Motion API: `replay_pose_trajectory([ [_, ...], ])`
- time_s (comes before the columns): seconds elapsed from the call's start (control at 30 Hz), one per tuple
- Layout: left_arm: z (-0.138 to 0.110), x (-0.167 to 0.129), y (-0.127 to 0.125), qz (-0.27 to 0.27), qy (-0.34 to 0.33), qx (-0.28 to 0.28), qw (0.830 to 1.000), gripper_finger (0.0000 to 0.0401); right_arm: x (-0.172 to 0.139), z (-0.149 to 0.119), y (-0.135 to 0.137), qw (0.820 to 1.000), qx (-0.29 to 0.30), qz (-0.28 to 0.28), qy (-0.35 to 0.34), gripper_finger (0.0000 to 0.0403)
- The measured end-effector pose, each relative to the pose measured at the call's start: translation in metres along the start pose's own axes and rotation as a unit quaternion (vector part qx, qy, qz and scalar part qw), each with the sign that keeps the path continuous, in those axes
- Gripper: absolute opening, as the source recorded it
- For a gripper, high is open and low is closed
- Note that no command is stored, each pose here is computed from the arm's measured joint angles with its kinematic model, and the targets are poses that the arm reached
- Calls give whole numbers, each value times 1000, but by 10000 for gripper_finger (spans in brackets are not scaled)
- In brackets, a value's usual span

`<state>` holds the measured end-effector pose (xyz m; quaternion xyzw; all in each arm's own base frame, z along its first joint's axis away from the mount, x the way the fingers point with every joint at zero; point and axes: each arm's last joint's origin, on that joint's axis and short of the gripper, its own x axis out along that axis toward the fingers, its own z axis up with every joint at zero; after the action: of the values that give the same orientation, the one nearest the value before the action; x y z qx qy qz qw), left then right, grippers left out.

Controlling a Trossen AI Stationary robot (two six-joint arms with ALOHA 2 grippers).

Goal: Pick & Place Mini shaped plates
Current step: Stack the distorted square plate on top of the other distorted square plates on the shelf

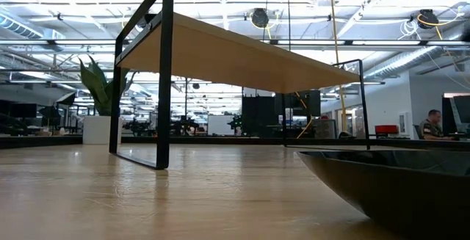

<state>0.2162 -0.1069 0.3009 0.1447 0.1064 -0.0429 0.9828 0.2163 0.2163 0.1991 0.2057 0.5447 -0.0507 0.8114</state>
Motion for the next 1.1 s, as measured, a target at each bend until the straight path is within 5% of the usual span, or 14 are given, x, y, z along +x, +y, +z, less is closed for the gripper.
replay_pose_trajectory([
  [0.43,-1,0,0,-1,3,-1,1000,93,-47,1,2,981,-55,-1,-184,0],
  [0.63,0,0,0,0,0,-5,1000,93,-66,9,9,958,-110,26,-263,0],
  [0.8,3,3,2,9,-16,-30,999,93,-87,20,14,909,-186,-7,-374,0],
  [0.93,3,13,0,20,-29,-10,999,119,-95,29,13,849,-225,-142,-456,0],
  [1.1,3,38,1,80,-70,7,994,196,-103,48,5,778,-210,-326,-494,0],
])
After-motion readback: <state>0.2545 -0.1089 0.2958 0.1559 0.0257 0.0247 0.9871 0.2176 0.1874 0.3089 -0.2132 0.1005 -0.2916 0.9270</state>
